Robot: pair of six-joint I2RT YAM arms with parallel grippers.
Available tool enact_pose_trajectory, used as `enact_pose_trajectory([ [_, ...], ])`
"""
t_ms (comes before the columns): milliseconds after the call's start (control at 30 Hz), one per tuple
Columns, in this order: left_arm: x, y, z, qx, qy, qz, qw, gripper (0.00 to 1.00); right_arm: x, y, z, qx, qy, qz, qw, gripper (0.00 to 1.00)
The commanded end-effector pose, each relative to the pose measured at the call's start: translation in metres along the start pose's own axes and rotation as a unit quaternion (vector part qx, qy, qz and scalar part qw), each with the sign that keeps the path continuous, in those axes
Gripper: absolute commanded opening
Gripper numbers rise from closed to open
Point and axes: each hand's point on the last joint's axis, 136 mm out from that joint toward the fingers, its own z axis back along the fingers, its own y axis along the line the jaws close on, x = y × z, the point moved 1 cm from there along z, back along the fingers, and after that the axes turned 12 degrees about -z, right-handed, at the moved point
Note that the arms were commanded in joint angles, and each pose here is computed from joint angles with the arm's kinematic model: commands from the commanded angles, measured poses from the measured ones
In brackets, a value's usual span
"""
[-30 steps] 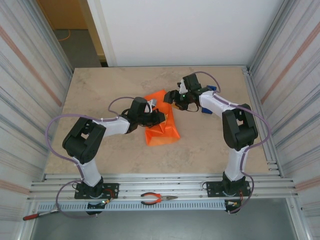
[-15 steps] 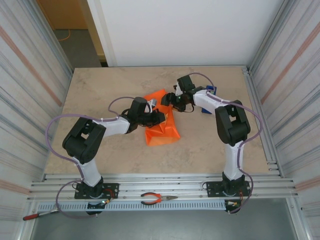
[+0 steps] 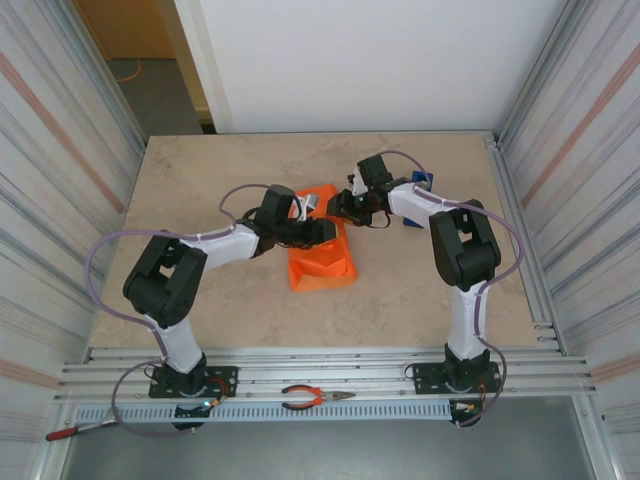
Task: Wrap the gift box in paper
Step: Second fold the wrapping paper around the gift box.
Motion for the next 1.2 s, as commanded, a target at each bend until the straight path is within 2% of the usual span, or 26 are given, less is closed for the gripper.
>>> enact_pose_trajectory([
  [0,0.013,-0.028,0.035,-0.045,0.007,-0.027,0.999,0.50,-0.016,-0.027,-0.009,-0.037,0.017,-0.028,0.999,0.43],
  [133,0.035,-0.013,0.078,-0.029,-0.041,-0.017,0.999,0.54,-0.020,-0.029,-0.007,-0.034,0.011,-0.036,0.999,0.43],
  [300,0.044,0.050,0.120,0.029,-0.097,0.053,0.993,0.55,-0.024,-0.030,-0.009,-0.030,0.000,-0.051,0.998,0.41],
  [400,0.040,0.079,0.130,0.054,-0.104,0.075,0.990,0.55,-0.027,-0.031,-0.011,-0.032,-0.010,-0.062,0.998,0.39],
  [567,0.026,0.096,0.120,0.064,-0.075,0.082,0.992,0.57,-0.030,-0.036,-0.014,-0.041,-0.019,-0.075,0.996,0.39],
  [767,0.004,0.093,0.102,0.067,-0.055,0.080,0.993,0.57,-0.029,-0.040,-0.013,-0.047,-0.028,-0.084,0.995,0.39],
  [1000,-0.029,0.078,0.086,0.117,-0.006,0.031,0.993,0.58,-0.030,-0.040,-0.016,-0.047,-0.027,-0.088,0.995,0.39],
  [1167,-0.050,0.072,0.082,0.172,0.037,-0.017,0.984,0.58,-0.031,-0.041,-0.016,-0.047,-0.027,-0.090,0.994,0.38],
])
